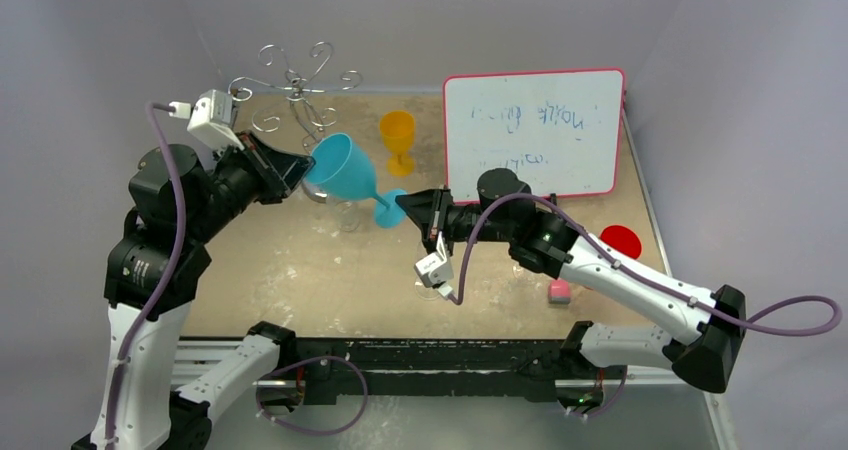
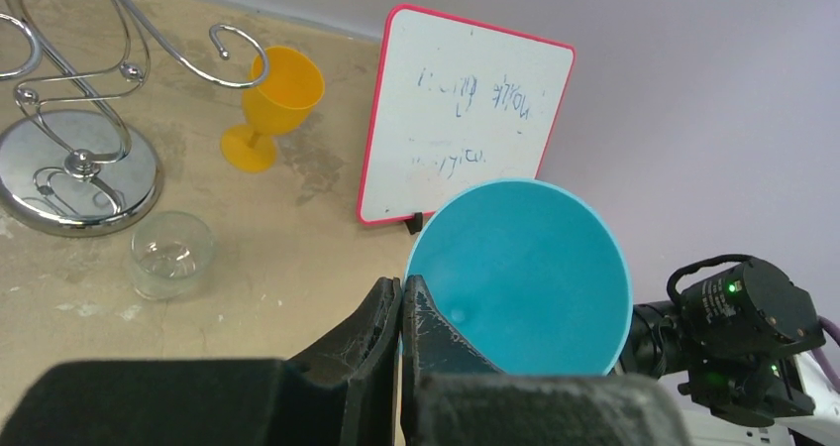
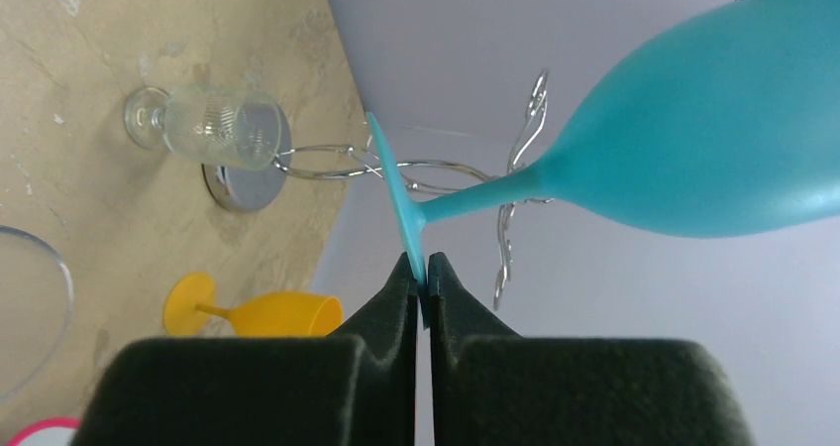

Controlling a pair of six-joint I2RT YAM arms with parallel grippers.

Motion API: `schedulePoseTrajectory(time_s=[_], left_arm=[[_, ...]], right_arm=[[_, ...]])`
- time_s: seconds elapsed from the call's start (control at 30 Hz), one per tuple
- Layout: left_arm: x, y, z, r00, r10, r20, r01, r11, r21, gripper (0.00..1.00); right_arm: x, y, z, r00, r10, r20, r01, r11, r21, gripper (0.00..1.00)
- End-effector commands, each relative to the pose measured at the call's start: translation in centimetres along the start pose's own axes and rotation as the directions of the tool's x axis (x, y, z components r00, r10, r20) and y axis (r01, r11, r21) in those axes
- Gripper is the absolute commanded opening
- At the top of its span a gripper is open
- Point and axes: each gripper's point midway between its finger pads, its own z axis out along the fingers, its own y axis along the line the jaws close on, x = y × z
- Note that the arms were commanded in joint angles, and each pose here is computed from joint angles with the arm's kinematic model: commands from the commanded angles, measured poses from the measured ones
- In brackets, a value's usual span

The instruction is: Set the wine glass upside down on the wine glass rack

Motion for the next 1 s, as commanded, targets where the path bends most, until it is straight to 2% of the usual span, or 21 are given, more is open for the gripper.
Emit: schedulePoseTrajectory(time_s=[0.0, 0.17, 0.23, 0.3, 0.47, 0.6, 0.73, 0.9, 0.97], left_arm=[[-0.4, -0.6, 0.8, 1.0, -0.023, 0.011, 0.023, 0.999, 0.033, 0.0], [-1.6, -0.1, 0.2, 0.997, -0.01, 0.074, 0.01, 1.0, -0.004, 0.46], [-2.1, 0.1, -0.3, 0.995, 0.006, 0.103, -0.003, 1.0, -0.025, 0.59], [-2.7, 0.3, -1.0, 0.99, 0.027, 0.139, -0.022, 0.999, -0.042, 0.66], [-3.9, 0.7, -2.6, 0.974, 0.083, 0.211, -0.067, 0.995, -0.078, 0.72], [-4.0, 1.0, -3.8, 0.961, 0.119, 0.25, -0.1, 0.991, -0.088, 0.73], [-3.6, 0.5, -4.2, 0.955, 0.138, 0.261, -0.13, 0.99, -0.047, 0.73], [-2.5, -1.1, -4.2, 0.963, 0.148, 0.225, -0.164, 0.985, 0.055, 0.72], [-2.2, -2.0, -4.4, 0.967, 0.143, 0.213, -0.167, 0.981, 0.102, 0.73]], right_arm=[[-0.3, -2.6, -0.5, 1.0, -0.02, 0.0, 0.02, 0.997, 0.08, 0.0], [-0.2, -2.3, -0.5, 1.0, 0.01, -0.004, -0.01, 0.998, 0.068, 0.0], [-0.3, -2.3, -0.6, 0.999, 0.047, 0.003, -0.047, 0.996, 0.081, 0.0], [-0.4, -2.6, -0.8, 0.996, 0.088, 0.006, -0.088, 0.991, 0.099, 0.0], [-0.2, -3.9, -1.6, 0.974, 0.226, 0.004, -0.224, 0.96, 0.17, 0.0], [-0.8, -5.3, -2.4, 0.937, 0.343, 0.066, -0.348, 0.902, 0.254, 0.0], [-1.3, -6.1, -3.0, 0.856, 0.496, 0.144, -0.516, 0.804, 0.295, 0.0], [-2.7, -6.9, -3.8, 0.777, 0.572, 0.263, -0.63, 0.711, 0.312, 0.0], [-3.2, -7.9, -4.3, 0.707, 0.626, 0.329, -0.707, 0.633, 0.315, 0.0]])
